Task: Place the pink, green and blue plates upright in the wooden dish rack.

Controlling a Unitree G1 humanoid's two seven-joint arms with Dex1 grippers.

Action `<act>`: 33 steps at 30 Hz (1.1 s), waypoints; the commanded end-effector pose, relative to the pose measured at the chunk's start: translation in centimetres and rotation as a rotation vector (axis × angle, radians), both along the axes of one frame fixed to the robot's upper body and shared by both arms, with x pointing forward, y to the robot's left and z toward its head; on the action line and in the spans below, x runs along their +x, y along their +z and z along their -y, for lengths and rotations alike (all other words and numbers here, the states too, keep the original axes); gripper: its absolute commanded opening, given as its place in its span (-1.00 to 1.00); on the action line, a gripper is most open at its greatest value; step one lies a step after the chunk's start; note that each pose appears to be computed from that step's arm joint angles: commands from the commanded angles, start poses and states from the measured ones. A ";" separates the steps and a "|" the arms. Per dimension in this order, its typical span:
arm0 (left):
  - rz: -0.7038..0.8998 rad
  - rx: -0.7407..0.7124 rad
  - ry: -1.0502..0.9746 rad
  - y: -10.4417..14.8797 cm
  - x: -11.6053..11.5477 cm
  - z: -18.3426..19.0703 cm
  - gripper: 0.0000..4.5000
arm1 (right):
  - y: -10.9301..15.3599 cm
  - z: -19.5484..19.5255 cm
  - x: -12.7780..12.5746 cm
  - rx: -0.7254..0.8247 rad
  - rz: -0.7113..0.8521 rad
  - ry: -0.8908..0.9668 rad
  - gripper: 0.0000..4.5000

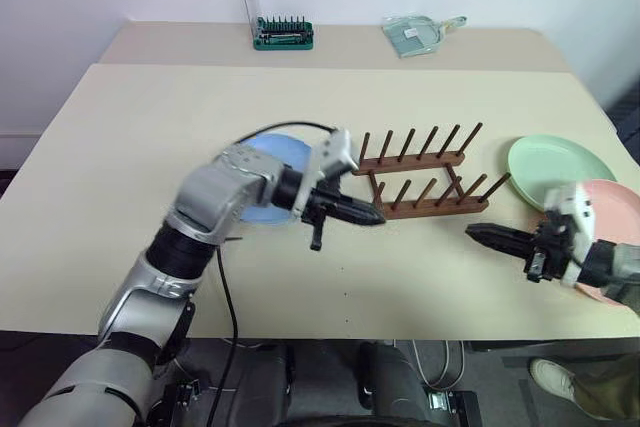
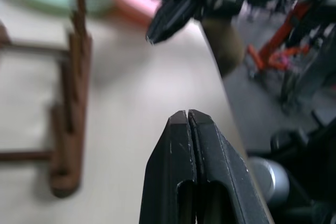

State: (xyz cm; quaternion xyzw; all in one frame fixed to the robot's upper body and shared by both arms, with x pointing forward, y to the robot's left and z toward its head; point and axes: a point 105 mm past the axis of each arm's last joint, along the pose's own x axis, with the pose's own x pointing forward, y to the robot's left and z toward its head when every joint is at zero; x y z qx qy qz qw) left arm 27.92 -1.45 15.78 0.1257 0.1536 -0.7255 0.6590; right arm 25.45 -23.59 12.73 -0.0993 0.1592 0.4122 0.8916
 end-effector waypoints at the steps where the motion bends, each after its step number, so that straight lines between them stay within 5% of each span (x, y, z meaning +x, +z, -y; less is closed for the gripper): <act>1: 0.105 0.065 0.015 -1.7 0.0 1.8 -0.99 | -0.3 0.2 1.2 -0.090 0.085 -0.024 -0.97; 7: 0.310 0.179 0.078 -4.8 1.9 3.2 -0.99 | -1.9 0.9 2.9 -0.224 0.149 -0.064 -0.97; 15: 0.469 0.198 0.217 -4.7 5.6 3.2 -0.99 | -2.6 1.6 5.1 -0.315 0.243 -0.129 -0.97; 23: 0.506 0.174 0.301 -3.7 8.7 2.4 -0.99 | -2.7 1.0 7.0 -0.350 0.322 -0.154 -0.97; 33: 0.500 0.150 0.311 -3.4 9.6 2.0 -0.99 | -2.5 1.7 9.0 -0.377 0.391 -0.203 -0.97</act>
